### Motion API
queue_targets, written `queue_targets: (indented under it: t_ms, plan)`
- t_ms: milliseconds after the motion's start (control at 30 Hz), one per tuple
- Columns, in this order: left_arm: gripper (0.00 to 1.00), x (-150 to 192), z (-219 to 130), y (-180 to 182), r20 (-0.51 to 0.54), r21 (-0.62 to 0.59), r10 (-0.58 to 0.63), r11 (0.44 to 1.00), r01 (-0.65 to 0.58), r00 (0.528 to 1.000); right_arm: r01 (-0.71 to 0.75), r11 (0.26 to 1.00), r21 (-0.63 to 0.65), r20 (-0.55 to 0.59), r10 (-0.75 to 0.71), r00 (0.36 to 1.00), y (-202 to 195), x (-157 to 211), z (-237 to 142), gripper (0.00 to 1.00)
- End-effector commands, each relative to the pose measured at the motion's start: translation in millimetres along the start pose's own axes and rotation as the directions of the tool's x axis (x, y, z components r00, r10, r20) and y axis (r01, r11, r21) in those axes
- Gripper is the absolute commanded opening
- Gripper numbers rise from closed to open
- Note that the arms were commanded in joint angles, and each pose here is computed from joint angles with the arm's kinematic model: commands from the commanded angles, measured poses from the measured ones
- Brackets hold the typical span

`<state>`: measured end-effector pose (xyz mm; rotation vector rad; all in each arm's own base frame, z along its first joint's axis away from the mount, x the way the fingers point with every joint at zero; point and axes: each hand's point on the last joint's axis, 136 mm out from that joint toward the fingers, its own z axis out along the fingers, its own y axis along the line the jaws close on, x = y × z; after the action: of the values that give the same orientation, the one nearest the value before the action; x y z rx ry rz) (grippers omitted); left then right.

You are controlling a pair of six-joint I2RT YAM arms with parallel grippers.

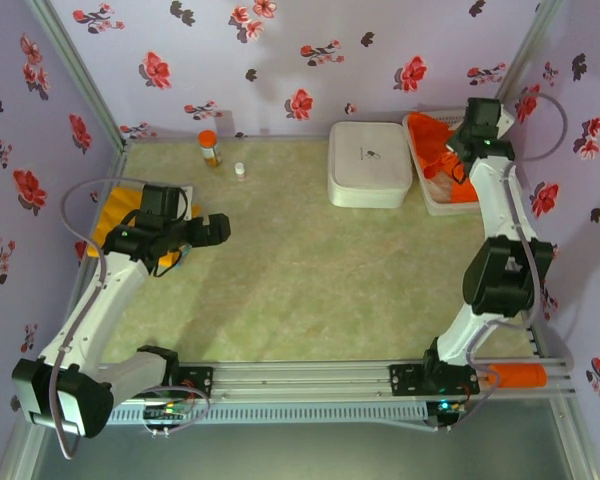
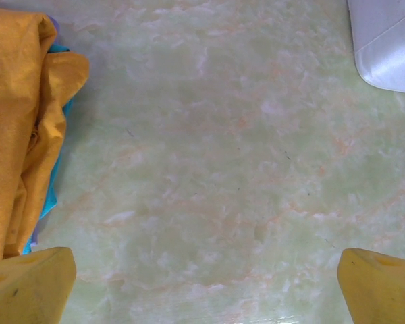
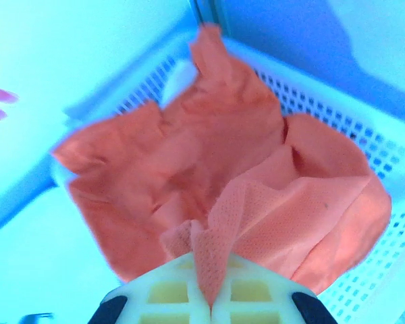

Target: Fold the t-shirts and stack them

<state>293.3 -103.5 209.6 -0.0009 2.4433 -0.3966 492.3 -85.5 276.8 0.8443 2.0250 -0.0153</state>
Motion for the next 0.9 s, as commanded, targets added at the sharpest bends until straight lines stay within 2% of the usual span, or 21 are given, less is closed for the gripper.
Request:
queue_targets:
  t_ms: [0, 333, 433, 533, 700, 867]
  plan:
    - [1.0, 3.6, -7.7, -9.4, 0.012, 0.049, -0.023, 0.999, 0.023, 1.0, 0.014, 0.999, -0.044, 0.108, -0.01, 0.994, 6.4, -21.5, -32.6, 0.0]
    - [0.99, 5.1, -4.4, -15.6, 0.02, 0.093, -0.08, 0.993, 0.077, 0.997, 0.106, 0.955, -0.277, 0.292, -0.022, 0.956, 29.1, -46.9, -178.6, 0.0]
    - [0.98, 3.0, -0.9, -19.8, 0.027, 0.12, -0.104, 0.988, 0.1, 0.994, 0.167, 0.917, -0.363, 0.33, -0.041, 0.943, 39.1, -45.6, -216.2, 0.0]
    - [0.98, 0.5, 2.1, -22.8, 0.029, 0.135, -0.116, 0.985, 0.111, 0.993, 0.231, 0.842, -0.488, 0.339, -0.061, 0.939, 56.6, -38.1, -252.1, 0.0]
    - [0.98, 0.2, 8.6, -22.3, 0.028, 0.136, -0.135, 0.982, 0.13, 0.99, 0.34, 0.663, -0.666, 0.324, -0.154, 0.934, 88.7, 7.8, -299.4, 0.0]
    - [0.98, 8.0, 21.1, -20.0, -0.005, 0.129, -0.158, 0.979, 0.157, 0.987, 0.379, 0.528, -0.76, 0.273, -0.27, 0.923, 110.1, 91.0, -313.0, 0.0]
